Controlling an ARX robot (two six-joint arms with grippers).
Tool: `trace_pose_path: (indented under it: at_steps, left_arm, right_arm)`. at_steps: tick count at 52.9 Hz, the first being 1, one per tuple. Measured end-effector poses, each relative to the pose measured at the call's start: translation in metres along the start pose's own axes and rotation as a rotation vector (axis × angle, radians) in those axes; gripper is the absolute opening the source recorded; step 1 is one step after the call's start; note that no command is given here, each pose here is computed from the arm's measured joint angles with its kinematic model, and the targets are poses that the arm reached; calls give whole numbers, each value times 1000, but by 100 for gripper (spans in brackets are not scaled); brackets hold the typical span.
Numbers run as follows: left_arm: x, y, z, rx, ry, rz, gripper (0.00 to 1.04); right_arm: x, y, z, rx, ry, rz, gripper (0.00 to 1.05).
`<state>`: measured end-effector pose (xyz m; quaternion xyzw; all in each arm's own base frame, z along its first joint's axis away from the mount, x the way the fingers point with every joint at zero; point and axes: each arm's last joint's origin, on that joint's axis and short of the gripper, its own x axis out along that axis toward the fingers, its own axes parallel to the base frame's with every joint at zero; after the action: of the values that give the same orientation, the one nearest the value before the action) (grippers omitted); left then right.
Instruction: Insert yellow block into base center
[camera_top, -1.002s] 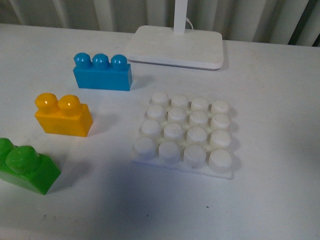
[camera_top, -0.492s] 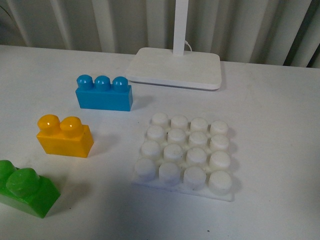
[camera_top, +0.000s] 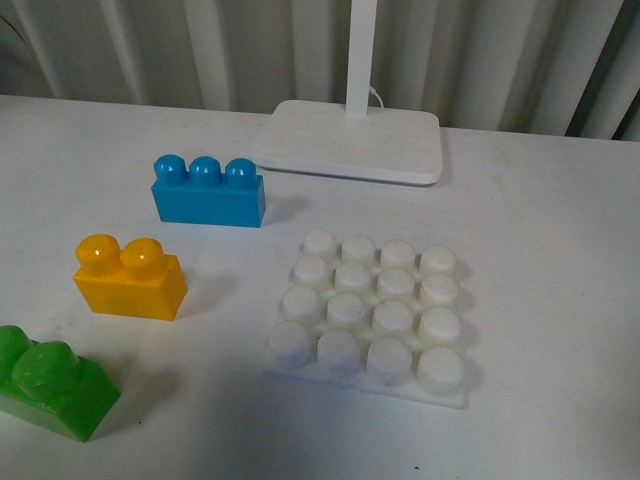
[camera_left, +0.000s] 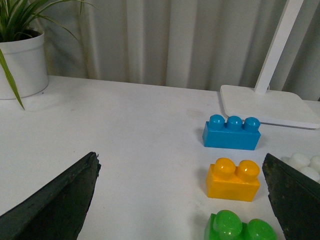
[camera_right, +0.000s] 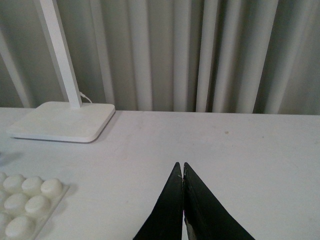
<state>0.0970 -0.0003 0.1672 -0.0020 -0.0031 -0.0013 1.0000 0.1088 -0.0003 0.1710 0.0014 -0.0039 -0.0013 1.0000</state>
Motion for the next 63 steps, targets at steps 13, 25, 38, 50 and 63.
trace_pose_path:
  at_steps: [13, 25, 38, 50, 63]
  left_arm:
    - [0, 0, 0, 0, 0, 0, 98]
    - [0, 0, 0, 0, 0, 0, 98]
    - [3, -1, -2, -51, 90, 105, 98]
    - [43, -1, 47, 107, 151, -126, 98]
    - [109, -12, 79, 485, 389, -639, 98]
  right_arm:
    - [-11, 0, -5, 0, 4, 1, 1]
    - [-11, 0, -6, 0, 5, 1, 1]
    - [-11, 0, -6, -2, 5, 1, 39]
    - [-11, 0, -6, -2, 5, 1, 84]
    - [-11, 0, -6, -2, 5, 1, 96]
